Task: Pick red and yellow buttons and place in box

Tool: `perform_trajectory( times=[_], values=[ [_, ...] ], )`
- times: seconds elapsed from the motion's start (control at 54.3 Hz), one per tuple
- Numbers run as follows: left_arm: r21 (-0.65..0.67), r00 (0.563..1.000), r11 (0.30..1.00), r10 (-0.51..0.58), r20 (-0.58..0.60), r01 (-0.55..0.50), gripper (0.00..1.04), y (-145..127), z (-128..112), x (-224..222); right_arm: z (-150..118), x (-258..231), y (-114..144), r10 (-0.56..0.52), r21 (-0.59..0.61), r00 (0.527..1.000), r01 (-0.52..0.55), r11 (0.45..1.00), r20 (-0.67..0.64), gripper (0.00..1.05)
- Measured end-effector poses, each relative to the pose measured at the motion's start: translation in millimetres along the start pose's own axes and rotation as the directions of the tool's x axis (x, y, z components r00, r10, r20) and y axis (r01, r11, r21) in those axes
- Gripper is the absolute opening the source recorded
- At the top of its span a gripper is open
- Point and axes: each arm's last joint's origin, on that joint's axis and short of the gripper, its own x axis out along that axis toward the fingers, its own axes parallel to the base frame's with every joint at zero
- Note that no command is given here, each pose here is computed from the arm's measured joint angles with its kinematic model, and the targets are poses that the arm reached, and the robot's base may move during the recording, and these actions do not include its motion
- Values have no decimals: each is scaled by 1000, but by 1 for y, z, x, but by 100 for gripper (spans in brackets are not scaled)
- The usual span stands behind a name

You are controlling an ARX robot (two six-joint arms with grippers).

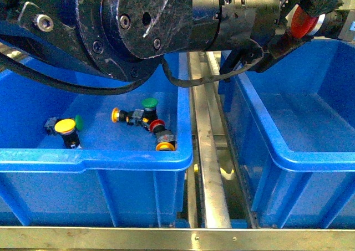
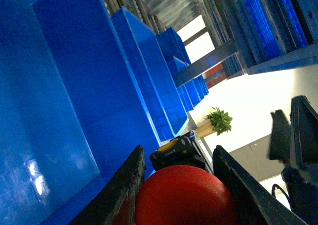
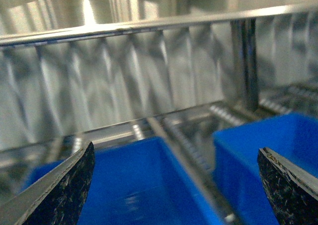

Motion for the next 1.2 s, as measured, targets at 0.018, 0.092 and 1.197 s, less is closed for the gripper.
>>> perform_trajectory(
  times=[0.018, 0.092, 1.197],
  values=[
    [2, 1000, 1000, 0, 0, 0, 33, 0, 0, 0, -1, 3, 1, 5, 62, 1000, -4, 998, -19, 98],
    [3, 1000, 1000, 1, 0, -1, 33, 0, 0, 0, -7, 12, 2, 39, 273, 995, -14, 962, -88, 98],
    [-13, 999, 999, -48, 26, 48, 33, -1, -12, 11, -56, 8, 75, 286, 947, 909, 255, 197, -305, 98]
  ],
)
